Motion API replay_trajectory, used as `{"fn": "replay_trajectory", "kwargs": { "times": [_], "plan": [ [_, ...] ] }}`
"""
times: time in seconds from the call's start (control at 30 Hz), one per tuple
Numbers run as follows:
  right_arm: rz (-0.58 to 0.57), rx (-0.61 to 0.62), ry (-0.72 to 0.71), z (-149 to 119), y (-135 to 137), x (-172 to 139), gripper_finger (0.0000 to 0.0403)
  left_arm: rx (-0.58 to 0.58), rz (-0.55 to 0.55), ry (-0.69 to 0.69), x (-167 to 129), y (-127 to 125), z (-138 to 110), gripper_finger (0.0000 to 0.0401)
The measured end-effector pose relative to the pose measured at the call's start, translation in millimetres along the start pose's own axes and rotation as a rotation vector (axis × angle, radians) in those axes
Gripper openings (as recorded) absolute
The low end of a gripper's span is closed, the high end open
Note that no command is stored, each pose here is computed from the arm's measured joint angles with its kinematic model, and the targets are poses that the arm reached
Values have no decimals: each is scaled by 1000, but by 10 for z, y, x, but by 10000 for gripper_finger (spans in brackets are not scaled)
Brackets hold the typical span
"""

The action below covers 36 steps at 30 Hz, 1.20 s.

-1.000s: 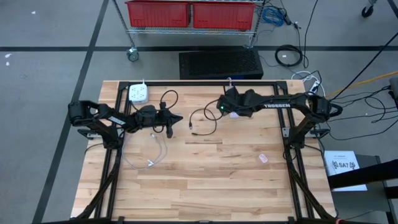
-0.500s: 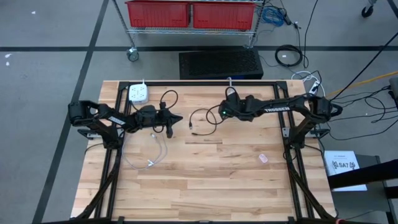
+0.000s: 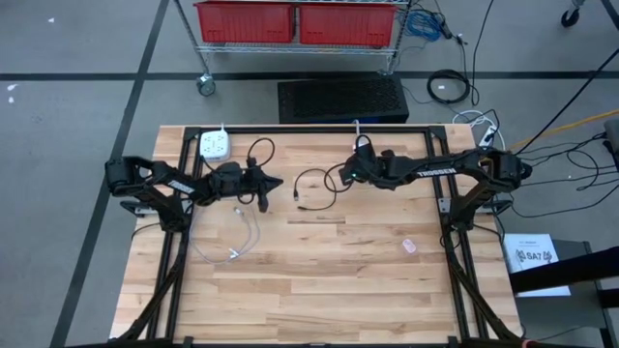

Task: Insert USB
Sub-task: Insert the red charger adapter into the right outlet extension, then insert the purple charger cable into the red charger adapter

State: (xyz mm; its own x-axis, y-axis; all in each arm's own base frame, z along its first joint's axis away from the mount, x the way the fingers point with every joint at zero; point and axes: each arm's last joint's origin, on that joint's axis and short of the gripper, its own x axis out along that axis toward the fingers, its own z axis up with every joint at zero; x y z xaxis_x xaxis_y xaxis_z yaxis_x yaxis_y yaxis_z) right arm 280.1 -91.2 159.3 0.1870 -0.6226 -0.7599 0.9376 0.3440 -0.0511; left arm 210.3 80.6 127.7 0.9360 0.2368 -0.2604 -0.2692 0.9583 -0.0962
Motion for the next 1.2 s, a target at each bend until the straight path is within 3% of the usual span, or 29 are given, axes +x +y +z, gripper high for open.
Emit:
{"fn": "replay_trajectory", "kwargs": {
  "times": [0.2,0.5,0.7,0.83,0.93,1.1,1.2],
  "plan": [
    [34,-41,-25,45,-38,-85,0,-57,-21,1,-2,5,1,13],
    [110,-106,-83,211,-209,-453,0,-101,-19,-29,-3,14,30,13],
    [206,-148,-114,281,-261,-652,0,-145,-25,-54,-5,12,55,13],
    [290,-185,-108,271,-242,-698,0,-166,-62,-144,-73,-6,84,13],
    [448,-163,-123,130,-201,-576,0,-173,-89,-219,-168,-23,80,13],
    [872,-45,-285,-89,-160,-462,0,-203,-98,-249,-319,-38,-15,13],
    [1006,-16,-361,-176,-123,-473,0,-208,-92,-228,-358,-39,-72,13]
  ]
}}
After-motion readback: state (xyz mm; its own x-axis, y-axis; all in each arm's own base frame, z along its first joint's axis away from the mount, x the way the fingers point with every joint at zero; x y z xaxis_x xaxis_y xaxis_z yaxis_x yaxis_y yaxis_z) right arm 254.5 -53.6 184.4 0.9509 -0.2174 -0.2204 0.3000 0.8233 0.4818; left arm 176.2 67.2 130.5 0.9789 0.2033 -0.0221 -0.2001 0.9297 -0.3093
